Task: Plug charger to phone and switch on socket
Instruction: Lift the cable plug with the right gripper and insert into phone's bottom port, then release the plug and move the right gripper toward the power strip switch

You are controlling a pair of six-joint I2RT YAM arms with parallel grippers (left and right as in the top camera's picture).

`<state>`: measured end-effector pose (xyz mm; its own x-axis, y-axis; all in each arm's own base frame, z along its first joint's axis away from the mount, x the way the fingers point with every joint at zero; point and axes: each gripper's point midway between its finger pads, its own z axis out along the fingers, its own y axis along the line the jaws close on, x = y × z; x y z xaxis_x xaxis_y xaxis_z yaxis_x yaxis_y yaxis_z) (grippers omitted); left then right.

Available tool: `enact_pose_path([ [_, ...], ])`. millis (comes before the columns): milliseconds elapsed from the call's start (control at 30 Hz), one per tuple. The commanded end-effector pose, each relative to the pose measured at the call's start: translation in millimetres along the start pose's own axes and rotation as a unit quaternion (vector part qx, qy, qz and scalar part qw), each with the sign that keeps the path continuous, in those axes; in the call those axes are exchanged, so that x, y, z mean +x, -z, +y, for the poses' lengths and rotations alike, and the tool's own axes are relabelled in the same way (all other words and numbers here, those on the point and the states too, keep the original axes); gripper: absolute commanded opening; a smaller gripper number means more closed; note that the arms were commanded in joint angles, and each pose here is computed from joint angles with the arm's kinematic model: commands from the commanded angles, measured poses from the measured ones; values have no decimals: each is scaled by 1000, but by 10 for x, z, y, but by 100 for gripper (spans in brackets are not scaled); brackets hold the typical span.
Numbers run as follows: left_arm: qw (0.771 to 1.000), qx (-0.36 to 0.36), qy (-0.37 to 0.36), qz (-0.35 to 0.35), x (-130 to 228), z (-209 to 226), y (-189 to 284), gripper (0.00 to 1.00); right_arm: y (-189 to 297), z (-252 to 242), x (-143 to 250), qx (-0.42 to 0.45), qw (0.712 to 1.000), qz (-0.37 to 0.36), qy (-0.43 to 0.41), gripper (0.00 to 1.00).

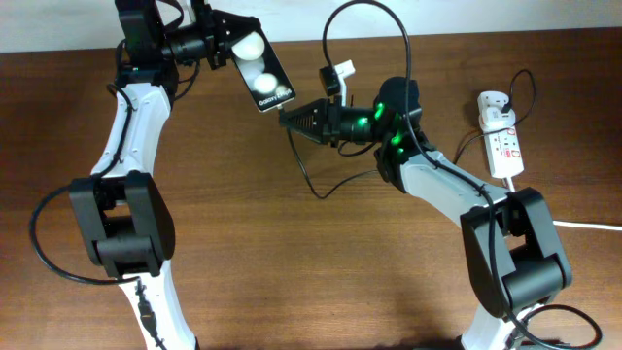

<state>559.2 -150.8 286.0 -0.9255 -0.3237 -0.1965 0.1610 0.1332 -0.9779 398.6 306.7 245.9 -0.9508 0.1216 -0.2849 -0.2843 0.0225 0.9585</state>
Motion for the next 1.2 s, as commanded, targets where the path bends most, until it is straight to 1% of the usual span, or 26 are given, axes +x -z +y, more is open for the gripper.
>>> enact_pose_path([
  [0,996,36,-7,85,312,-170,-77,0,-11,-53,-170,10,999,-42,27,4],
  [233,994,42,-8,104,404,-202,-145,0,-10,20,-179,-1,998,-43,47,4],
  [500,995,36,-3,92,363,-185,-155,0,-5,11,-228,-1,998,-57,-17,4],
  [667,994,38,3,98,384,-193,-150,0,-2,76,-243,-10,998,-60,11,4],
  [733,993,41,2,107,426,-211,-173,0,0,56,-268,-7,998,-67,6,4],
  [800,992,46,-23,115,481,-232,-240,0,7,10,-309,0,997,-80,-21,4],
  [867,991,49,-28,123,542,-250,-308,0,11,6,-333,0,996,-87,-33,4],
  [1067,990,52,-28,130,564,-258,-303,0,11,6,-332,0,996,-87,-33,4],
  [1100,990,51,-28,128,560,-257,-304,0,9,7,-330,0,996,-86,-33,7],
  [1133,990,51,-28,127,550,-254,-293,0,8,8,-323,0,996,-84,-33,21],
  [1167,991,50,-27,124,528,-247,-272,0,5,12,-305,-1,996,-79,-33,30],
])
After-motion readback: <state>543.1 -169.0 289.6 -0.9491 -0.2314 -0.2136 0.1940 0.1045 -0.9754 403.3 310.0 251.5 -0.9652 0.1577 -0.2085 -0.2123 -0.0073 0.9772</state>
